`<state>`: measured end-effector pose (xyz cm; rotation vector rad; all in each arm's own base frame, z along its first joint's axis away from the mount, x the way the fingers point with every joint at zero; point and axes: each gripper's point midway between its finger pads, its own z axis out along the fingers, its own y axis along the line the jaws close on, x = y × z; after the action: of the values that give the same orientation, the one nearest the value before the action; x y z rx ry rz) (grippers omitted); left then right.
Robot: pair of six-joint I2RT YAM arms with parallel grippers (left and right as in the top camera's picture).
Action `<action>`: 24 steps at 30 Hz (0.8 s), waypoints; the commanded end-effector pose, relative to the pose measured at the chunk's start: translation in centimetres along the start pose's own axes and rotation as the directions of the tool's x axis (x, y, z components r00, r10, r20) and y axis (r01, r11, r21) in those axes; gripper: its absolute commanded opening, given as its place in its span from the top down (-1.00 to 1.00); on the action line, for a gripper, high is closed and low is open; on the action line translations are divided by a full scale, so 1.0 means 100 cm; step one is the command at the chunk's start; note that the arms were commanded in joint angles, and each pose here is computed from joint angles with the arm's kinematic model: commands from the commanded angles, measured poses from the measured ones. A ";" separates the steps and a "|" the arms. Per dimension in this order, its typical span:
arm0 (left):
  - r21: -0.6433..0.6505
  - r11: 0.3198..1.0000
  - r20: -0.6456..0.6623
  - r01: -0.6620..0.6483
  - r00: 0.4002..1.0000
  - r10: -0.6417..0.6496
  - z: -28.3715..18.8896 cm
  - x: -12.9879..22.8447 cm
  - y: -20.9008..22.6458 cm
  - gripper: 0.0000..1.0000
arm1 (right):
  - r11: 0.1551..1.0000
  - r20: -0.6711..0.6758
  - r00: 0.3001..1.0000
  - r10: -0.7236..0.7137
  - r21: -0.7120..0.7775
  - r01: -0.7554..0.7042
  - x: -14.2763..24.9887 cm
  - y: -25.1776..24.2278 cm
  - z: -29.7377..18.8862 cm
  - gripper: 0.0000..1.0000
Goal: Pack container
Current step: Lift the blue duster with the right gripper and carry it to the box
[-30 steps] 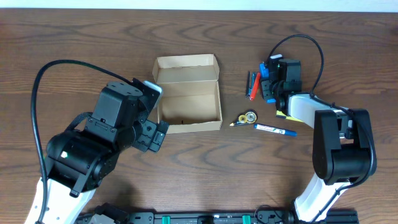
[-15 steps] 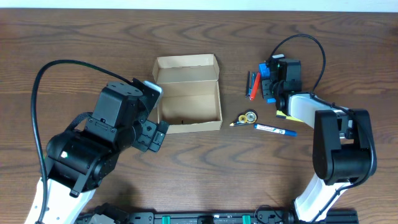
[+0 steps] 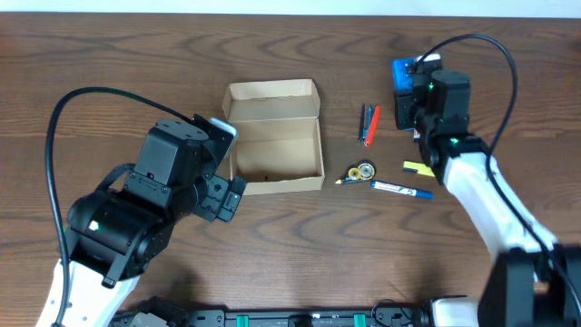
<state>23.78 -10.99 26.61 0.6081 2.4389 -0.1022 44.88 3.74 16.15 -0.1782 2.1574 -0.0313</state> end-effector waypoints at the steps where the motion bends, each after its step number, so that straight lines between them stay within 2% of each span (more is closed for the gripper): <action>1: -0.002 1.000 0.000 -0.003 1.000 0.003 -0.001 0.000 0.001 -0.90 | 0.993 0.078 0.997 -0.023 -0.115 0.032 -0.026 0.040 -0.027 0.35; 5: -0.002 1.000 0.000 -0.003 1.000 0.003 -0.001 0.000 0.001 -0.90 | 0.961 0.129 0.990 -0.065 -0.260 0.097 -0.037 0.093 -0.051 0.37; 10: -0.002 1.000 0.000 -0.003 1.000 0.003 -0.001 0.000 0.001 -0.90 | 0.878 0.159 0.977 -0.144 -0.435 0.200 -0.029 0.164 -0.073 0.40; 20: -0.002 1.000 0.000 -0.003 1.000 0.003 -0.001 0.000 0.001 -0.90 | 0.706 0.211 0.891 -0.402 -0.548 0.448 0.014 0.235 -0.092 0.47; 24: -0.002 1.000 0.000 -0.003 1.000 0.003 -0.001 0.000 0.001 -0.90 | 0.583 0.278 0.814 -0.510 -0.585 0.564 0.035 0.260 -0.089 0.51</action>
<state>23.78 -10.98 26.61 0.6077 2.4390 -0.1020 33.63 26.82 17.48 -1.0385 1.9454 0.3836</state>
